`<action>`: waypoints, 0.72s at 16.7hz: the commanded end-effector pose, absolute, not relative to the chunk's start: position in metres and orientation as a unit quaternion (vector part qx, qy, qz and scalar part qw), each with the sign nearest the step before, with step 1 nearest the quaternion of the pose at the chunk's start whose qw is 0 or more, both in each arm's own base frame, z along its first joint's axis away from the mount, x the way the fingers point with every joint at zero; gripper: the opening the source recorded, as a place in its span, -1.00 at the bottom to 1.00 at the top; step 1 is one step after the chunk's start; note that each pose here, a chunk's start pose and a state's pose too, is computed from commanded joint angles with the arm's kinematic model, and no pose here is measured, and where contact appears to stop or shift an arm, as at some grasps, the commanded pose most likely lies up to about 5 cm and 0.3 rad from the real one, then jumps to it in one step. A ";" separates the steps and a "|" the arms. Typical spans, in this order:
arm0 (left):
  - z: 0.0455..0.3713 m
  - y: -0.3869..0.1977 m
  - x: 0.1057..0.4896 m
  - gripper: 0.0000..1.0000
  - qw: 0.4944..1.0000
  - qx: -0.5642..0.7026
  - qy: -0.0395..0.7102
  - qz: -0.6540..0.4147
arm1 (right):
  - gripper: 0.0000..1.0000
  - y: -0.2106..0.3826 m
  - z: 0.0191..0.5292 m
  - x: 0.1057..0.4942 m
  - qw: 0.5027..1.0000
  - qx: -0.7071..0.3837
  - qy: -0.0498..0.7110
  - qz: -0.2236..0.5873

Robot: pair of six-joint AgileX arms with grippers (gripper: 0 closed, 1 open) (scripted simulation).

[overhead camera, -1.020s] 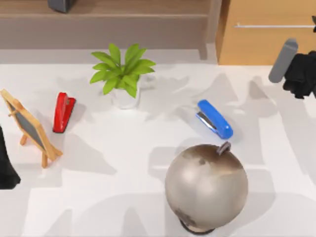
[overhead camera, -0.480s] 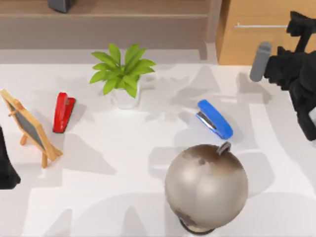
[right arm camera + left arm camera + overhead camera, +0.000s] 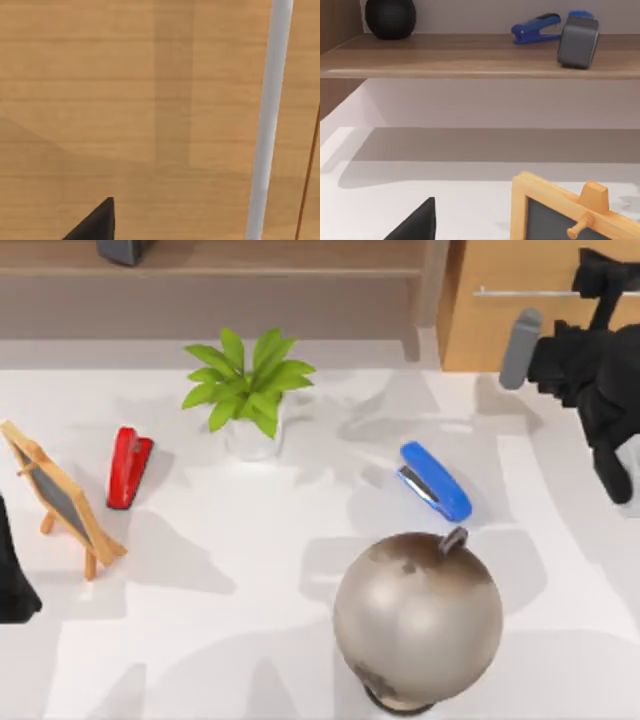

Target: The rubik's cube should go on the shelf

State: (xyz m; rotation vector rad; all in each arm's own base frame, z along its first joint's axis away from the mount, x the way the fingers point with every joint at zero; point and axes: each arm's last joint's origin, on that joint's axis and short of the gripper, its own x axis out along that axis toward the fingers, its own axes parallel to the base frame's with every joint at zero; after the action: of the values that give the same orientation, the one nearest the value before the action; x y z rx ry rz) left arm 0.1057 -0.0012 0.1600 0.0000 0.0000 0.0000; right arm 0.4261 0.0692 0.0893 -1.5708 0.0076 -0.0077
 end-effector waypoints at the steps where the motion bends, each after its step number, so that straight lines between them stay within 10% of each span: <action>1: 0.160 -0.001 0.106 1.00 1.000 0.000 0.000 0.000 | 1.00 0.069 0.089 0.429 0.707 -0.707 0.003 -0.003; 5: 0.160 -0.001 0.106 1.00 1.000 0.000 0.000 0.000 | 1.00 0.069 0.089 0.431 0.707 -0.707 0.004 -0.004; 12: 0.160 -0.001 0.106 1.00 1.000 0.000 0.000 0.000 | -0.06 0.069 0.089 0.431 0.707 -0.707 0.004 -0.004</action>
State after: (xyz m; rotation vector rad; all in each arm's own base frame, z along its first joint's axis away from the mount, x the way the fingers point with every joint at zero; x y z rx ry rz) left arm 0.1057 -0.0012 0.1600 0.0000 0.0000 0.0000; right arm 0.4307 0.0693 0.0892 -1.5707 0.0078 -0.0078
